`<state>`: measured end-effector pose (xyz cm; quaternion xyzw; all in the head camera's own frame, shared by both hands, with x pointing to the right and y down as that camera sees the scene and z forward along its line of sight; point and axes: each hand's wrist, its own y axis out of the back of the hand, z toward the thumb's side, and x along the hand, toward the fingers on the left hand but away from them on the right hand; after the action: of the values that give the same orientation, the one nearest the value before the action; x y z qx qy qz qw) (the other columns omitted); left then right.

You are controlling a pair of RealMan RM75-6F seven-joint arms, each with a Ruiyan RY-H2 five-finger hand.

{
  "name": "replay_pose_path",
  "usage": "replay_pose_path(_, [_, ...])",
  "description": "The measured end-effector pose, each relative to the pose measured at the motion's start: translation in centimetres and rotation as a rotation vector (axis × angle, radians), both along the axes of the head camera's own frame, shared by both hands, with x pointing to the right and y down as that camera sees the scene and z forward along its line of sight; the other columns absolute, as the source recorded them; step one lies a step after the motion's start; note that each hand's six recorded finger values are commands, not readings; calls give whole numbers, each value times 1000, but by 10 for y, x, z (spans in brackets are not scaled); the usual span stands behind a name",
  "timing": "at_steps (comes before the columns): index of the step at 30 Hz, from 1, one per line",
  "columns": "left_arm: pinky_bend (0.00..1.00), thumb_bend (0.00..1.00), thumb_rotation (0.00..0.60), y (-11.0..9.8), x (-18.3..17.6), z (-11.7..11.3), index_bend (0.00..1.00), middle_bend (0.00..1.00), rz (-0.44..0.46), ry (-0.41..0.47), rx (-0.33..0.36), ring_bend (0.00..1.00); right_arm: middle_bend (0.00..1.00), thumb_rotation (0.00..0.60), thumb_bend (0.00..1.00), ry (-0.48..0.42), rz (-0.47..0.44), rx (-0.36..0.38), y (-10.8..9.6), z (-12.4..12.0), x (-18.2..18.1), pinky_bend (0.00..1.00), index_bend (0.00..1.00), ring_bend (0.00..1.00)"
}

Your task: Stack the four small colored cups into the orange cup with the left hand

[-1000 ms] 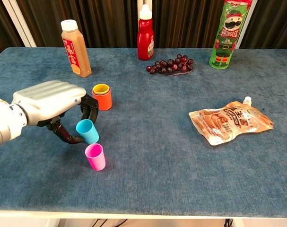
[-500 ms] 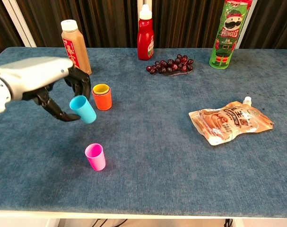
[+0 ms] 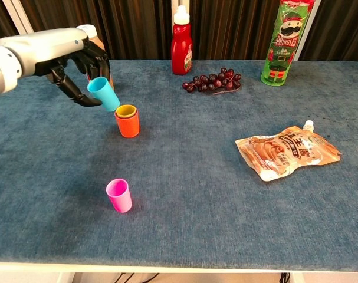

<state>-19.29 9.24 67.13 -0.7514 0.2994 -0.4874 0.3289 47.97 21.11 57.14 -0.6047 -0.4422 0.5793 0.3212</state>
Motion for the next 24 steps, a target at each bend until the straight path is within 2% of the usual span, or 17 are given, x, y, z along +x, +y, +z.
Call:
replay_pose_path(9, [323, 249, 600, -16, 10, 24, 516, 538, -11, -21, -10, 348, 0, 600, 250, 2, 16, -3, -2, 0, 7, 0, 0, 0])
replay_pose_path(17, [323, 250, 600, -17, 10, 40, 498, 528, -25, -30, -36, 347, 0, 600, 250, -2, 21, -10, -4, 4, 10, 0, 0, 0])
replay_pose_path(20, [323, 247, 600, -15, 12, 42, 444, 499, -16, -30, -43, 333, 0, 600, 249, -1, 22, -8, -4, 3, 10, 0, 0, 0])
replay_pose_path(24, [310, 220, 600, -12, 14, 40, 215, 315, 2, -27, -48, 247, 0, 600, 249, -2, 26, -7, -4, 3, 11, 0, 0, 0])
